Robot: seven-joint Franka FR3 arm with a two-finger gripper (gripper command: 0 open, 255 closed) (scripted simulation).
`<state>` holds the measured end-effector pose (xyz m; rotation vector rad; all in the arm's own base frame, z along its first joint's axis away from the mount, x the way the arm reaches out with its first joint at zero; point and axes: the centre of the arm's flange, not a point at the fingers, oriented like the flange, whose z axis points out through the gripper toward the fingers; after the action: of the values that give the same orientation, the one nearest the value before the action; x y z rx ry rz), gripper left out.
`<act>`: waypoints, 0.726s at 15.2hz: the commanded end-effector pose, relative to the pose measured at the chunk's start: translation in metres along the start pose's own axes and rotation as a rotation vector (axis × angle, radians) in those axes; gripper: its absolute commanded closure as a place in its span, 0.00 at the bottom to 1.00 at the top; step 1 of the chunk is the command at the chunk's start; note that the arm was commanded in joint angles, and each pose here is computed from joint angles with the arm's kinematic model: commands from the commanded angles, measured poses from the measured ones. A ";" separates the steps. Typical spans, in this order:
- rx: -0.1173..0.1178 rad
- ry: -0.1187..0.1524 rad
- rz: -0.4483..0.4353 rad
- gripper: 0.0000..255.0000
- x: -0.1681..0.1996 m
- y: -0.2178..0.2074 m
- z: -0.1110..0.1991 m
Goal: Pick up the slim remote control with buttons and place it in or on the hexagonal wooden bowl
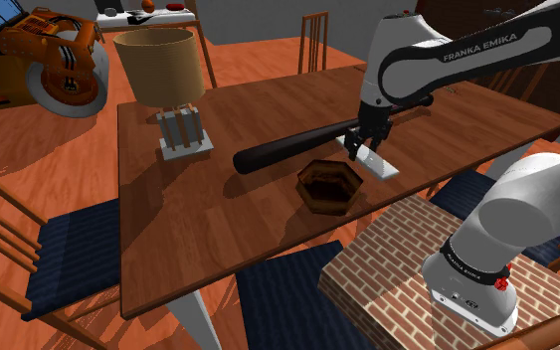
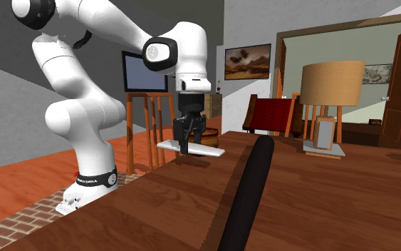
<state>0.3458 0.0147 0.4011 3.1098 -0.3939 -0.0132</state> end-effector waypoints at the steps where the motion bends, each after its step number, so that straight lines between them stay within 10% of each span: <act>1: 0.000 0.000 0.000 1.00 0.000 0.001 -0.011; 11: 0.000 0.000 0.000 1.00 0.000 0.002 -0.064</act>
<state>0.3455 0.0129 0.4582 3.1099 -0.3938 -0.0134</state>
